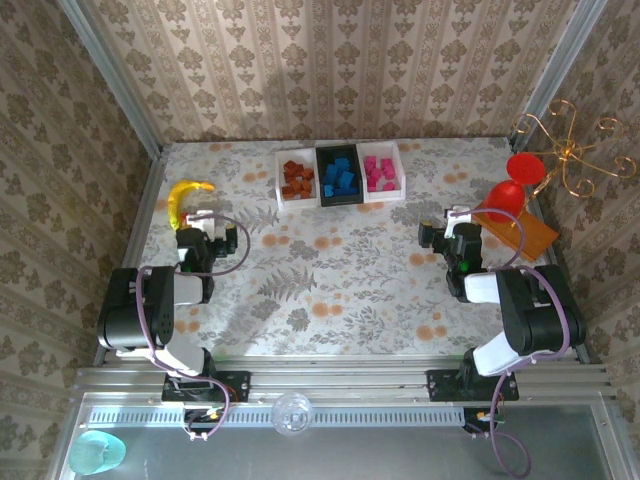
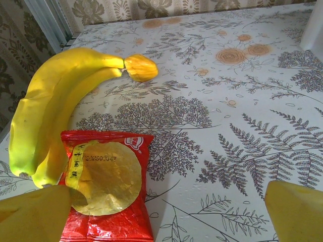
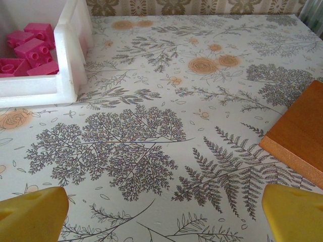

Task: Sort the legos into containers by color
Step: Reset both arms

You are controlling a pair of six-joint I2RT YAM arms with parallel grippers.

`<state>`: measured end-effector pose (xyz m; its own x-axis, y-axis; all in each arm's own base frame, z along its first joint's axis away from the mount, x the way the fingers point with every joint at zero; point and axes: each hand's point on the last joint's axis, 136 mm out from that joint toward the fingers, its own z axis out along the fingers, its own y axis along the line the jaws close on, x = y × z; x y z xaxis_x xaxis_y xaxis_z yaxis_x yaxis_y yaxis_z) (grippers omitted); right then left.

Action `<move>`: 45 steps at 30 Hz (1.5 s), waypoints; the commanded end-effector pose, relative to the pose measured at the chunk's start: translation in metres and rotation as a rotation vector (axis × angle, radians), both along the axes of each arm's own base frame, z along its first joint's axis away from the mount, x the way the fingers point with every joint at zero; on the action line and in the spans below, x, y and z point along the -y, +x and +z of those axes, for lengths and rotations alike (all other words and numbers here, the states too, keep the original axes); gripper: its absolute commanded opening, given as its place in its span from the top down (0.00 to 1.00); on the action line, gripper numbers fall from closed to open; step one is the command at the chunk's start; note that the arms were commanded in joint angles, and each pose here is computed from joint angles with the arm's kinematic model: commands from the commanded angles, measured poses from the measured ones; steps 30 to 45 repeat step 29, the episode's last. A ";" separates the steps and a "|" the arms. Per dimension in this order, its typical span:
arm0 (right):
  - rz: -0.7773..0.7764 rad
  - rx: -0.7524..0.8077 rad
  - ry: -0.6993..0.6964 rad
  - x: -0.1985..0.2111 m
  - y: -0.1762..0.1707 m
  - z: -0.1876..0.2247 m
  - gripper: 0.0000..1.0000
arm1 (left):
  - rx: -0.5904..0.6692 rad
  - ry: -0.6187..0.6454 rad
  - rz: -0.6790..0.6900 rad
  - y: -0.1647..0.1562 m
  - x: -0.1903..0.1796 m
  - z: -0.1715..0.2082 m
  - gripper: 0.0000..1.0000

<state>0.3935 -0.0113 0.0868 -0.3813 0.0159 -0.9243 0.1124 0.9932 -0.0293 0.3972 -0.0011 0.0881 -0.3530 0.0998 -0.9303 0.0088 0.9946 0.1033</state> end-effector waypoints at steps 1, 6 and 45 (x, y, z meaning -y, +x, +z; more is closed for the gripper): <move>0.002 0.046 0.015 0.000 0.006 0.013 0.00 | 0.033 0.017 -0.009 0.003 0.001 0.008 0.00; 0.003 0.046 0.015 -0.001 0.006 0.013 0.00 | 0.032 0.018 -0.009 0.003 0.001 0.008 0.00; 0.004 0.046 0.015 -0.001 0.005 0.012 0.00 | 0.034 0.014 -0.011 0.003 0.001 0.009 0.00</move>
